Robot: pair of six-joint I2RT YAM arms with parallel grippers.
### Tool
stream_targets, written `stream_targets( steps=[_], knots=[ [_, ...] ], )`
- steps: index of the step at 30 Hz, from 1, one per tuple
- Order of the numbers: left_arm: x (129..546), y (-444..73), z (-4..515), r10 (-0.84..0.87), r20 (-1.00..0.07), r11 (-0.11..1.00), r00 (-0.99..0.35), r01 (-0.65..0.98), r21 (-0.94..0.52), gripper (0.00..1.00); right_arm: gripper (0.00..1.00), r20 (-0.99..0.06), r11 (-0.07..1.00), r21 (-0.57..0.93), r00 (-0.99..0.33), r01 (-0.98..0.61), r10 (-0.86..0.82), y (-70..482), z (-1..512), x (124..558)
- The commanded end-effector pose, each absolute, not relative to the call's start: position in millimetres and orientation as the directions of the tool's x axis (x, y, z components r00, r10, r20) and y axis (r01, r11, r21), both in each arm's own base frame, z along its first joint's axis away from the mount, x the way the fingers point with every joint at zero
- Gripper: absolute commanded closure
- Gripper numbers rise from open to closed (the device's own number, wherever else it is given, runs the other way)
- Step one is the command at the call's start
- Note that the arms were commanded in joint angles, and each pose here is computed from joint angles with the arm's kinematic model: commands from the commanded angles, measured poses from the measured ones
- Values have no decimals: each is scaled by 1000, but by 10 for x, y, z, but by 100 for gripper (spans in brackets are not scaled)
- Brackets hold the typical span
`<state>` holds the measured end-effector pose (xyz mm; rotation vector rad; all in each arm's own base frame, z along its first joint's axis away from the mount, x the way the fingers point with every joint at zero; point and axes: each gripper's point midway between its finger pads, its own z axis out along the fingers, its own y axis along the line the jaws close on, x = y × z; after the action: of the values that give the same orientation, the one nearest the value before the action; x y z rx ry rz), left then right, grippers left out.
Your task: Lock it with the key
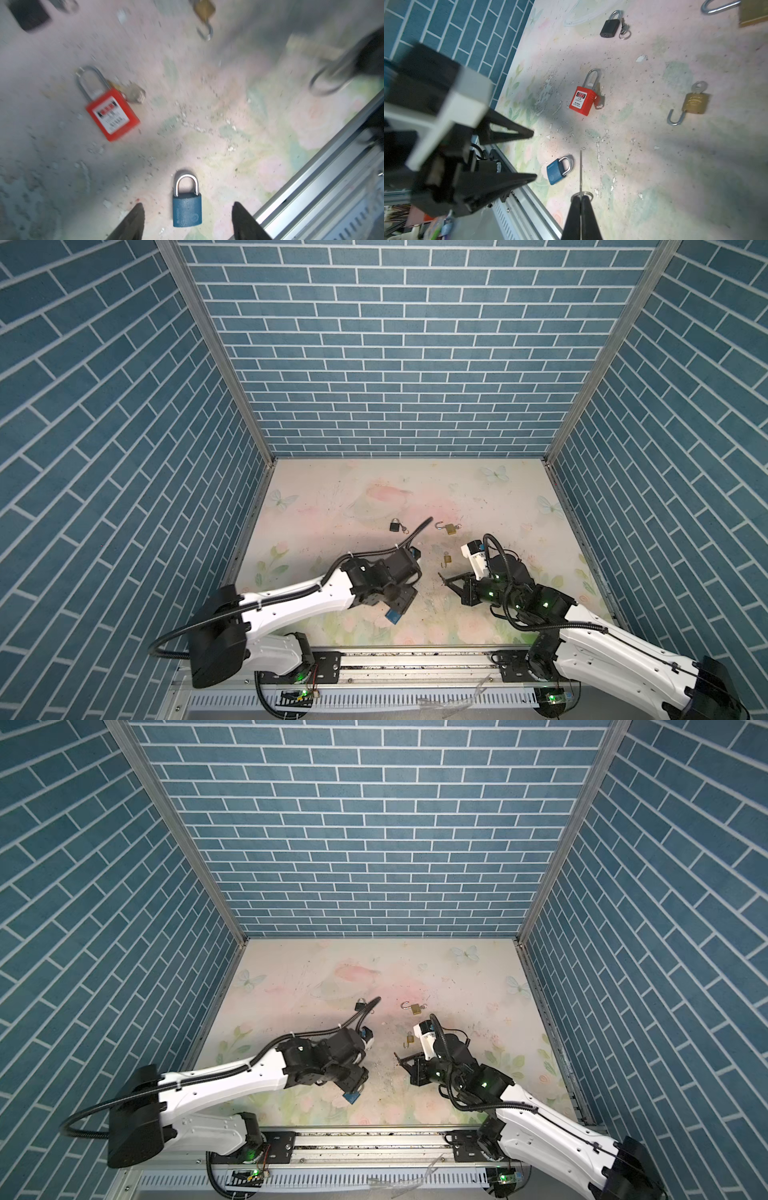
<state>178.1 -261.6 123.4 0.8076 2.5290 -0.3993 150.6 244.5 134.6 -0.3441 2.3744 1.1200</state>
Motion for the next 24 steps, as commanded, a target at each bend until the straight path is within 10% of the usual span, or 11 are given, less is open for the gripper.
stream_targets(
  steps=[1,24],
  knots=[
    [2197,-2374,1620,368,-626,832,-688,544,-109,28,100,-415,574,742,-910,-346,-13,2561,1289,1389],
    [2644,-1650,1681,75,-746,919,-662,337,-206,21,100,-49,591,792,-981,-152,-187,3115,542,926]
  ],
)
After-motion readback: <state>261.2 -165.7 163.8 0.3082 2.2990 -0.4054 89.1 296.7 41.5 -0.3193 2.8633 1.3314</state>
